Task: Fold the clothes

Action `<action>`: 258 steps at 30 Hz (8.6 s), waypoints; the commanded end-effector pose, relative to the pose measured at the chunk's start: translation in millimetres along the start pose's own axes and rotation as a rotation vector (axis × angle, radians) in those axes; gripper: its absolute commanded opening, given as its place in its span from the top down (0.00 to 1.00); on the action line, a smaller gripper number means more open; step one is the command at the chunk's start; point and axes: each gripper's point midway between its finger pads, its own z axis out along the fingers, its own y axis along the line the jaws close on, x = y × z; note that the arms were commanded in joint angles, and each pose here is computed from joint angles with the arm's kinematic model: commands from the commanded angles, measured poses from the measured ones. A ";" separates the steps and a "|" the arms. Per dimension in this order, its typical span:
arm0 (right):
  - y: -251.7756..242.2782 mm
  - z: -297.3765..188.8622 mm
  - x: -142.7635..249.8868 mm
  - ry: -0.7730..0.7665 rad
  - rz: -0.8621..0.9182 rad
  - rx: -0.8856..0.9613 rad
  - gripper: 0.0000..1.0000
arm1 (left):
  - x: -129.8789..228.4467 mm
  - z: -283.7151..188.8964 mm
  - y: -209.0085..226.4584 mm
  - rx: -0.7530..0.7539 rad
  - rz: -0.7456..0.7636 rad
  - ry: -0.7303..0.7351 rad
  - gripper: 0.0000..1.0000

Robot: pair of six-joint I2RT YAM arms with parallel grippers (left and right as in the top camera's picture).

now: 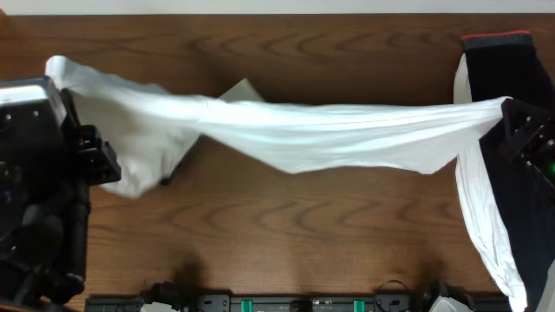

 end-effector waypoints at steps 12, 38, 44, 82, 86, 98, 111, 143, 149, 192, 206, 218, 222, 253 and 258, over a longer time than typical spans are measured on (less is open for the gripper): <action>16.1 -29.1 -72.6 -0.203 0.025 0.028 0.99 | -33.9 -4.1 5.5 -0.025 0.012 -0.091 0.94; -1.1 -5.8 -51.0 -0.078 0.081 0.043 0.99 | 250.2 8.3 -262.2 0.937 0.177 1.211 0.67; -2.0 -5.8 -49.1 -0.072 0.086 0.048 0.99 | 314.7 23.6 -295.9 0.893 0.207 1.244 0.66; -3.2 -5.4 -41.1 -0.041 0.106 0.053 0.99 | 479.6 203.5 -343.0 0.592 0.197 1.025 0.94; -4.1 -5.4 -35.4 -0.020 0.121 0.058 0.99 | 438.7 257.8 -320.6 0.592 0.063 0.953 0.94; -7.0 -5.5 -23.2 0.026 0.129 0.075 0.99 | 368.0 249.3 -276.8 0.614 -0.018 1.148 0.70; -17.0 -5.7 -20.5 0.032 0.137 0.130 0.98 | 421.7 106.1 -321.2 0.789 0.067 1.566 0.64; -53.9 -7.6 -2.3 0.095 0.179 0.327 0.99 | 180.8 106.3 -174.8 0.515 0.001 0.863 0.94; -65.7 3.1 0.5 0.127 0.191 0.352 0.99 | 93.0 78.7 -95.0 0.357 -0.071 0.493 0.94; 31.5 -56.9 -61.8 -0.186 -0.089 0.061 0.99 | -66.7 -54.5 1.2 0.132 -0.130 -0.151 0.94; 11.3 -62.0 -59.7 -0.140 -0.009 0.191 0.98 | -53.1 -38.3 -10.1 0.164 -0.090 -0.046 0.94; -66.8 62.1 -36.6 0.161 0.144 0.205 0.98 | 34.7 165.8 -70.4 0.155 0.011 0.370 0.94; -87.5 121.8 -28.2 0.225 0.150 0.173 0.96 | 79.3 239.5 -92.5 0.154 0.037 0.460 0.94; -92.3 170.7 129.6 0.793 0.095 0.235 0.69 | 67.3 121.5 -43.7 0.109 -0.013 0.539 0.12; -131.2 200.8 150.6 0.683 0.142 0.439 0.82 | 77.8 87.4 -35.7 0.104 -0.010 0.601 0.13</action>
